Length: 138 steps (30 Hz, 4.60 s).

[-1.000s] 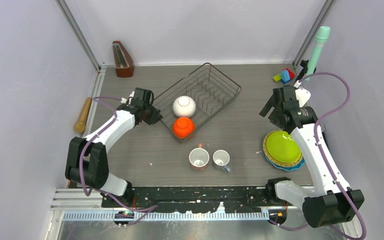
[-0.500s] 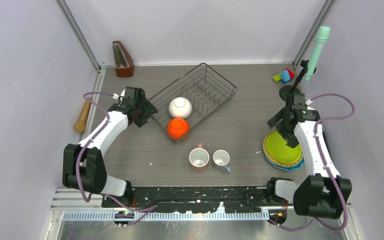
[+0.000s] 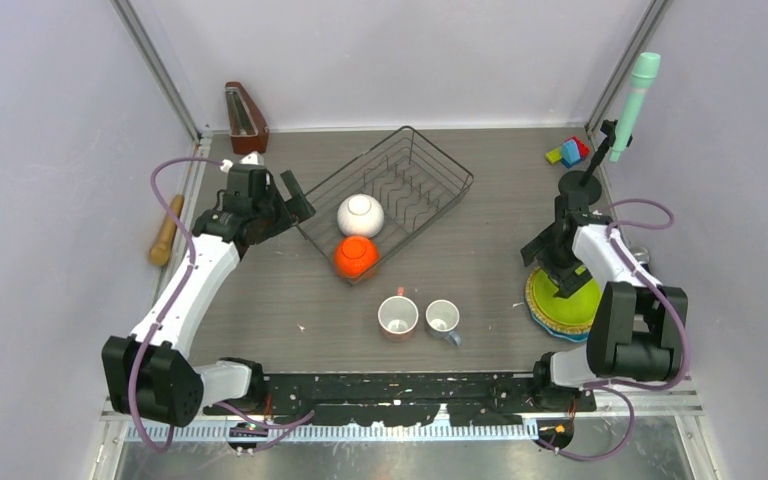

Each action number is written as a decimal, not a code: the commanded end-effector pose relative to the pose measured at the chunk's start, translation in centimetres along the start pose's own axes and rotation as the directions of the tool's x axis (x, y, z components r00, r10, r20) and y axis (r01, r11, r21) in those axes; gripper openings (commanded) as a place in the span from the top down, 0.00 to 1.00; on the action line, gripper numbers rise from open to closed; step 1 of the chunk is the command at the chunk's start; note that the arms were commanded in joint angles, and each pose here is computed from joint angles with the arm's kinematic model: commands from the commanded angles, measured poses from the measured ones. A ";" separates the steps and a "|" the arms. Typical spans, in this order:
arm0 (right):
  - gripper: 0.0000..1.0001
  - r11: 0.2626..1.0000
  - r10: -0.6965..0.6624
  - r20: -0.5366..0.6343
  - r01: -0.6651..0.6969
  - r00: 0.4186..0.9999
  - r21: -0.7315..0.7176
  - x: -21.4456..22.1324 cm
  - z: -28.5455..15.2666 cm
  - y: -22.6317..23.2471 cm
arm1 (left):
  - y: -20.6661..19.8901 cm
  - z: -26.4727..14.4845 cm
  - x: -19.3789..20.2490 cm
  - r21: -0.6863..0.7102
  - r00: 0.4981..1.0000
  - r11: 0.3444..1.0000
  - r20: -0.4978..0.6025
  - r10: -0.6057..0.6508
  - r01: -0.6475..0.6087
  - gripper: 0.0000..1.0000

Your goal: Load the mixed dishes into the dish rack

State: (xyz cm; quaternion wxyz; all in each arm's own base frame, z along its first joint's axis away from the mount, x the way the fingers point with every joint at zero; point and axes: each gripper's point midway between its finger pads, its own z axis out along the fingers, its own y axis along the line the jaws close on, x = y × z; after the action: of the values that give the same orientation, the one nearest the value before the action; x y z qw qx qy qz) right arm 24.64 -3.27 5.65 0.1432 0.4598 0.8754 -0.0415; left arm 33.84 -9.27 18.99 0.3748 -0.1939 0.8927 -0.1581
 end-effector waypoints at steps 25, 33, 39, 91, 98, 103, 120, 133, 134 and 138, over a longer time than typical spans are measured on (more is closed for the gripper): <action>0.92 0.976 -0.015 -0.049 0.004 0.999 -0.219 2.7 0.7 6.9 | -2.4 -1.9 0.2 0.119 0.993 0.988 -0.036 0.109 -0.104 0.08; 0.95 0.978 -0.029 0.069 0.043 0.997 -0.206 0.1 -3.1 6.0 | -5.6 -1.8 1.5 0.182 0.986 0.971 -0.030 0.165 -0.157 0.09; 1.00 0.972 -0.039 0.093 0.059 0.995 -0.229 -0.5 -5.2 6.0 | -9.4 -2.4 2.6 0.251 0.965 0.934 0.007 0.263 -0.256 0.09; 1.00 0.892 0.126 -0.047 -0.134 0.991 -0.431 1.4 -13.0 7.1 | -36.7 1.1 29.5 0.690 0.670 0.316 0.326 0.667 -0.651 0.45; 0.95 0.888 0.146 0.007 -0.128 0.989 -0.441 0.5 -14.1 6.6 | -37.3 1.4 29.7 0.693 0.670 0.326 0.304 0.677 -0.643 0.95; 0.56 0.899 0.170 0.143 -0.094 0.975 -0.428 -2.0 -15.8 5.5 | -38.0 0.0 27.3 0.664 0.687 0.358 0.330 0.647 -0.657 1.00; 0.31 0.918 0.224 0.492 -0.012 0.841 -0.397 -8.5 -22.0 2.5 | -32.4 -4.4 5.7 0.286 0.573 0.504 0.530 0.626 -0.815 1.00; 0.33 0.882 0.177 0.445 0.059 0.878 -0.467 -7.0 -20.6 4.5 | -25.3 1.6 -6.8 -0.244 0.301 0.481 0.528 0.794 -0.842 1.00; 0.33 0.877 0.178 0.443 0.063 0.878 -0.476 -6.9 -20.7 4.6 | -25.1 2.4 -7.2 -0.247 0.295 0.473 0.521 0.801 -0.846 1.00; 0.34 0.870 0.171 0.433 0.070 0.885 -0.487 -6.7 -20.7 4.9 | -24.1 5.2 -8.2 -0.247 0.284 0.445 0.493 0.822 -0.861 1.00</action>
State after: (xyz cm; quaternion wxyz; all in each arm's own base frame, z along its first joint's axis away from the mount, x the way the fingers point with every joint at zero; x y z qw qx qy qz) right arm 27.17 -1.96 26.13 0.4331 0.4220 0.7946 0.0536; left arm 45.48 -28.73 29.38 0.6211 0.2858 0.7260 0.0739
